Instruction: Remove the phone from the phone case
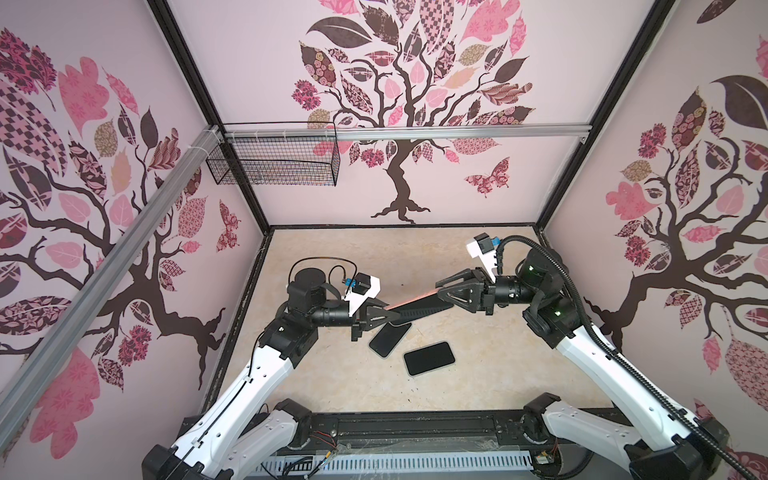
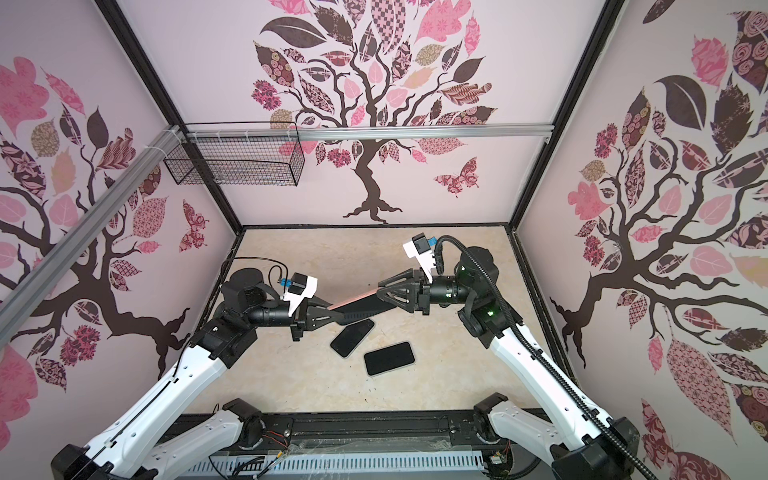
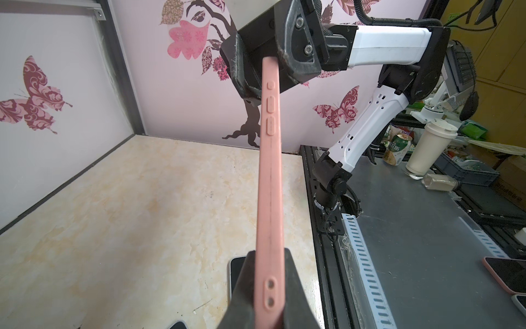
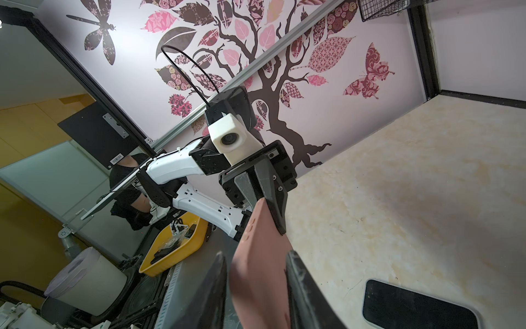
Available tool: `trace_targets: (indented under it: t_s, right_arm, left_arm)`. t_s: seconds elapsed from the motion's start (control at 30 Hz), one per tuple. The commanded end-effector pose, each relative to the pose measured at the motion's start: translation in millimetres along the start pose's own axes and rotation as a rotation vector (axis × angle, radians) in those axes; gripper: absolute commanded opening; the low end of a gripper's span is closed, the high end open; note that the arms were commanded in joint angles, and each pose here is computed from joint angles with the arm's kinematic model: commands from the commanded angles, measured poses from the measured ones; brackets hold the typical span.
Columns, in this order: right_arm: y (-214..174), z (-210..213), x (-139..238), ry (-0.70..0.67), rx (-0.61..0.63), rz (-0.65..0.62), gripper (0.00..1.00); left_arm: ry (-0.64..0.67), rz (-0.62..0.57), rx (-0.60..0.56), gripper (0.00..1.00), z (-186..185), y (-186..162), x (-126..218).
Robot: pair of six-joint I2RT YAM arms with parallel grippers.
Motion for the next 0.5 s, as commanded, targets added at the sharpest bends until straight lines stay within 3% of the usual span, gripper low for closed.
trace_targets:
  t_s: [0.0,0.47]
  right_arm:
    - [5.8,4.0,-2.1,0.029,0.0,-0.007,0.35]
    - [-3.9,-3.1,-5.4,0.007,-0.142,-0.007,0.23]
  left_arm:
    - [0.0,-0.05,-0.116,0.0,-8.2,26.1,4.6]
    - [0.107,-0.061,-0.214,0.0,-9.5,34.2,10.1]
Point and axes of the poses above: each gripper's point midway between its finger pads, its own x axis back along the fingers, its own z axis along the line the jaws close on, y = z × x, the point moved 10 cm from there along x, back along the fingers, and after that the axes turned 11 degrees about x, right-handed, at the moved point
